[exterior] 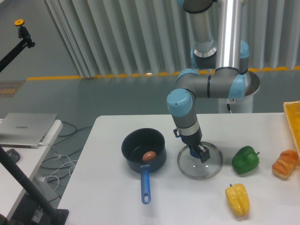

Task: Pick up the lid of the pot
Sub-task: 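Lift the glass lid slightly off the table by its knob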

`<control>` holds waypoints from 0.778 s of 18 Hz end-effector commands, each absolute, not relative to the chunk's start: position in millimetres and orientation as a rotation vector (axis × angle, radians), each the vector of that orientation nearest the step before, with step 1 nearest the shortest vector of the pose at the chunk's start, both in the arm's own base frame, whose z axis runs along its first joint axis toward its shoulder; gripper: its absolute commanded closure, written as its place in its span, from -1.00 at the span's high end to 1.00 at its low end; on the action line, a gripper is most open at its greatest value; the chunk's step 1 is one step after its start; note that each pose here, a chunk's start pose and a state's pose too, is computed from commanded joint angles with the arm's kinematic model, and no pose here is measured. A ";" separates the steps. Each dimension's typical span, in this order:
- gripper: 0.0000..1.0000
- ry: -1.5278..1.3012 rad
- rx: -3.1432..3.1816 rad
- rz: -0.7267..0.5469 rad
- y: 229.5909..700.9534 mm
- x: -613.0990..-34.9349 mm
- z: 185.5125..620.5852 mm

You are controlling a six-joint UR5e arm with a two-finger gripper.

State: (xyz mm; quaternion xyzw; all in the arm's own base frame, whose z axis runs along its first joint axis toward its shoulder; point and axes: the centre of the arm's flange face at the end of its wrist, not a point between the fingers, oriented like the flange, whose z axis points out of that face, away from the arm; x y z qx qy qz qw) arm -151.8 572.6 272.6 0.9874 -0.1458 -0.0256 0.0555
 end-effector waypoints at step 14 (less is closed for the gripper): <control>-0.04 -0.431 3.006 -0.086 573.6 -153.3 277.1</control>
